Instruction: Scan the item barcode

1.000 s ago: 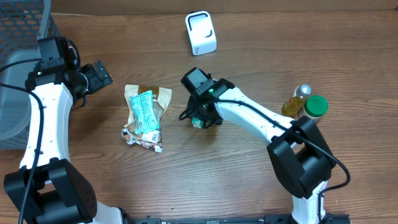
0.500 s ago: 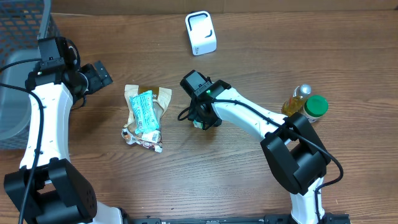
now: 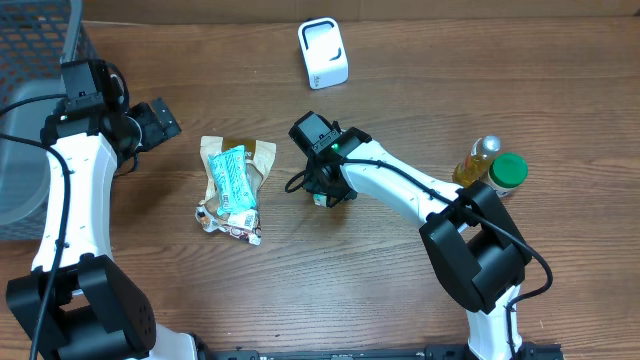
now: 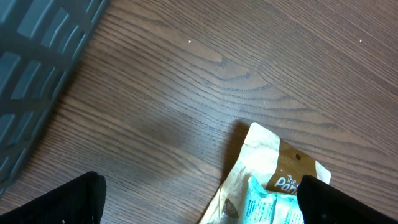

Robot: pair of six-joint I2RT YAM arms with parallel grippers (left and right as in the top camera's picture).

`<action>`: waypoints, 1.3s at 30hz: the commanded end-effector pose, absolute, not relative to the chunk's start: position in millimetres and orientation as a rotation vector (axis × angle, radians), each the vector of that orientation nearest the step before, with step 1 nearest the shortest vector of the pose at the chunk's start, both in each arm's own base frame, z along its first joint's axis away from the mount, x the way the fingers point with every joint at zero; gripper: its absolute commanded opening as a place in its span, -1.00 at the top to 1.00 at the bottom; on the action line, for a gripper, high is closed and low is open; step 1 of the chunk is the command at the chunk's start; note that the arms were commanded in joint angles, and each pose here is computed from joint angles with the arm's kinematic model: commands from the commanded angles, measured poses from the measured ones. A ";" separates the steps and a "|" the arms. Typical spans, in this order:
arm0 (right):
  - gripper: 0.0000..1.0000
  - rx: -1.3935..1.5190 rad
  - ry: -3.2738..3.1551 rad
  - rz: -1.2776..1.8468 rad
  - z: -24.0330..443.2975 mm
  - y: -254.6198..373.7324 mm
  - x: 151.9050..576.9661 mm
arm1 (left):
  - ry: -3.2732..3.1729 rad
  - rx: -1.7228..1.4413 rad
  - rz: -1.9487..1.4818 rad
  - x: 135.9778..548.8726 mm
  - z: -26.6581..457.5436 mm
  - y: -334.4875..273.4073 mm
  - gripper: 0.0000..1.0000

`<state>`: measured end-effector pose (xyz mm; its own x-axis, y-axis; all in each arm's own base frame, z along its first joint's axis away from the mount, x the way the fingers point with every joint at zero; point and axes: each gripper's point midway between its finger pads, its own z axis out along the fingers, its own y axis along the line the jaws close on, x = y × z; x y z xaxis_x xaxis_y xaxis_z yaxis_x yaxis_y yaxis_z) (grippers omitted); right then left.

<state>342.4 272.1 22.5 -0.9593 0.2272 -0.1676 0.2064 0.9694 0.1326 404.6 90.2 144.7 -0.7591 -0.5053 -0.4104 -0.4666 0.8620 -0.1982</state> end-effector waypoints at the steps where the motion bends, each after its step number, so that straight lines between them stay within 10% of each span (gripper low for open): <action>1: 0.33 0.327 2.907 0.176 29.5 275.2 350.7 | 2.559 -0.712 -0.126 409.3 150.8 89.6 -0.99; 11: 0.76 0.344 2.766 -0.048 76.2 232.6 355.2 | 2.559 -0.712 -0.126 409.3 150.8 89.6 -1.00; 39: 0.62 0.228 2.856 -0.256 68.6 199.5 323.8 | 2.559 -0.712 -0.126 409.3 150.8 89.6 -1.00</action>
